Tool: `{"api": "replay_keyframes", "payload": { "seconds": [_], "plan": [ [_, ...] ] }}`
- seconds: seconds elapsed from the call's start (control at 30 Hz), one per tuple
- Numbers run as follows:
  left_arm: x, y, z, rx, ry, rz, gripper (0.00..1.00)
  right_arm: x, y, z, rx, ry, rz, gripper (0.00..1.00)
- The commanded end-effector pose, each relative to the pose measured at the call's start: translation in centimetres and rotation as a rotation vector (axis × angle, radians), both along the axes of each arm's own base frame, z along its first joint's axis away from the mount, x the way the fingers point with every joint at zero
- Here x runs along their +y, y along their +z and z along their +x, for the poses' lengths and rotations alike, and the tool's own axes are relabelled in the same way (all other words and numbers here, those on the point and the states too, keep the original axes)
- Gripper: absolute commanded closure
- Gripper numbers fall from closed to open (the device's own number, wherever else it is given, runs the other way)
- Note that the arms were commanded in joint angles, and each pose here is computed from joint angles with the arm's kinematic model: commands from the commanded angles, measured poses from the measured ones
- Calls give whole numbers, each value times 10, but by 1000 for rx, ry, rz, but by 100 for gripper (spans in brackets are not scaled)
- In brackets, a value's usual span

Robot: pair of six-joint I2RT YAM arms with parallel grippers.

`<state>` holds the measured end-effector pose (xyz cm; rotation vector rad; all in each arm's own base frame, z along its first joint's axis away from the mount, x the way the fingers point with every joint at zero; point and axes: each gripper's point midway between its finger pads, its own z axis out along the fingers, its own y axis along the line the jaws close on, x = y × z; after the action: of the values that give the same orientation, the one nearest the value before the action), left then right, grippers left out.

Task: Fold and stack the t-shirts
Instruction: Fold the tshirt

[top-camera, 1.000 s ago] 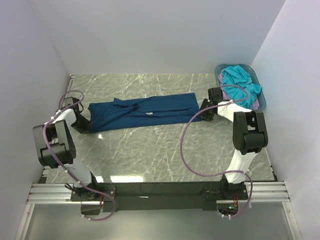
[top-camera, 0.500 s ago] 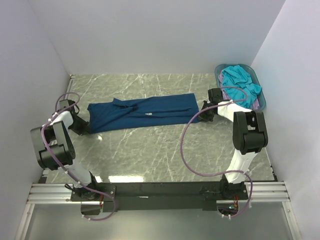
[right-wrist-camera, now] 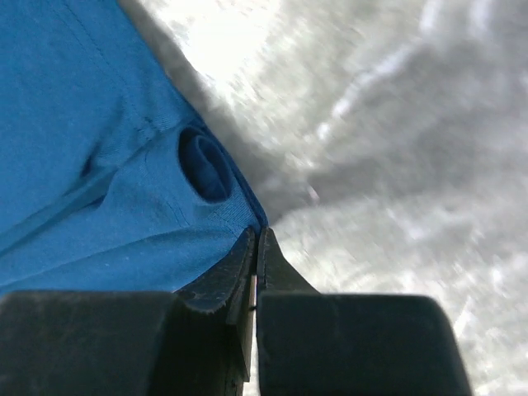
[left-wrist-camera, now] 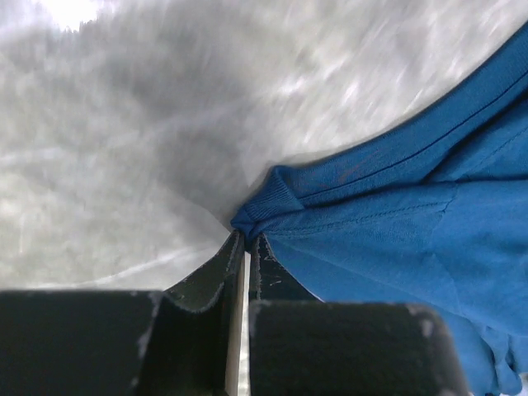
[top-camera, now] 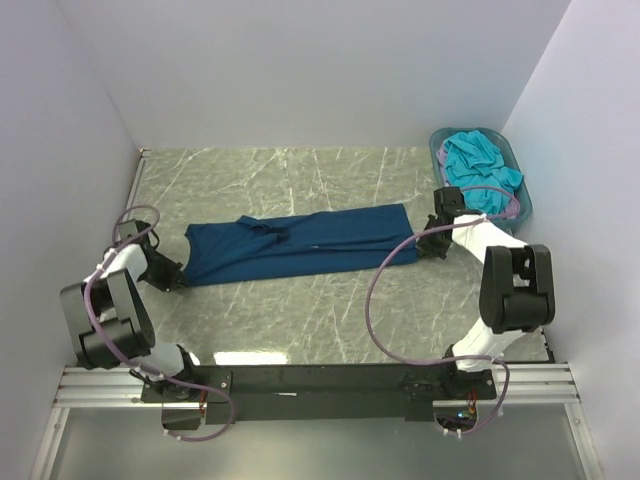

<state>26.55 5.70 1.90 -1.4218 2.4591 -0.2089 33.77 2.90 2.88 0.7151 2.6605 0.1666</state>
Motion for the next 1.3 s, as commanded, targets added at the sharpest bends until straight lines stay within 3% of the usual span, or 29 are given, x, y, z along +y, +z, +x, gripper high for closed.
{"api": "replay_keyframes", "payload": {
  "seconds": [0.0, 0.13, 0.17, 0.33, 0.37, 0.47, 0.63, 0.7, 0.83, 1.03, 1.27],
  "plan": [
    [-6, 3, -18, 3, 35, -14, 97, -35, 8, -20, 20, -83, -119, 100],
    [-9, 14, -23, -43, 37, -9, 93, -45, 10, -36, 5, -115, -142, 96],
    [-11, 17, -22, -56, 31, -14, 92, -46, 10, -39, 2, -112, -146, 89],
    [-14, 44, -9, -135, 12, -27, 59, -32, 44, -26, -90, -51, -177, 69],
    [-12, 51, -5, -155, 7, -13, 49, -31, 52, -21, -113, -50, -192, 64],
    [-3, 71, -2, -186, 3, 44, 40, -16, 73, -11, -178, -9, -209, 60],
    [2, 105, 6, -279, -51, 133, 35, 53, 116, 8, -326, 241, -194, 58],
    [-13, 118, 18, -336, -125, 156, 33, 103, 133, 15, -407, 422, -150, 58],
    [-89, 128, 43, -431, -340, 94, 34, 190, 158, 21, -537, 717, -12, 59],
    [-138, 109, 63, -378, -522, 147, 29, 286, 157, 28, -605, 1027, 34, 59],
    [-149, 86, 68, -320, -653, 204, 29, 357, 134, 34, -600, 1203, 67, 59]
  ]
}}
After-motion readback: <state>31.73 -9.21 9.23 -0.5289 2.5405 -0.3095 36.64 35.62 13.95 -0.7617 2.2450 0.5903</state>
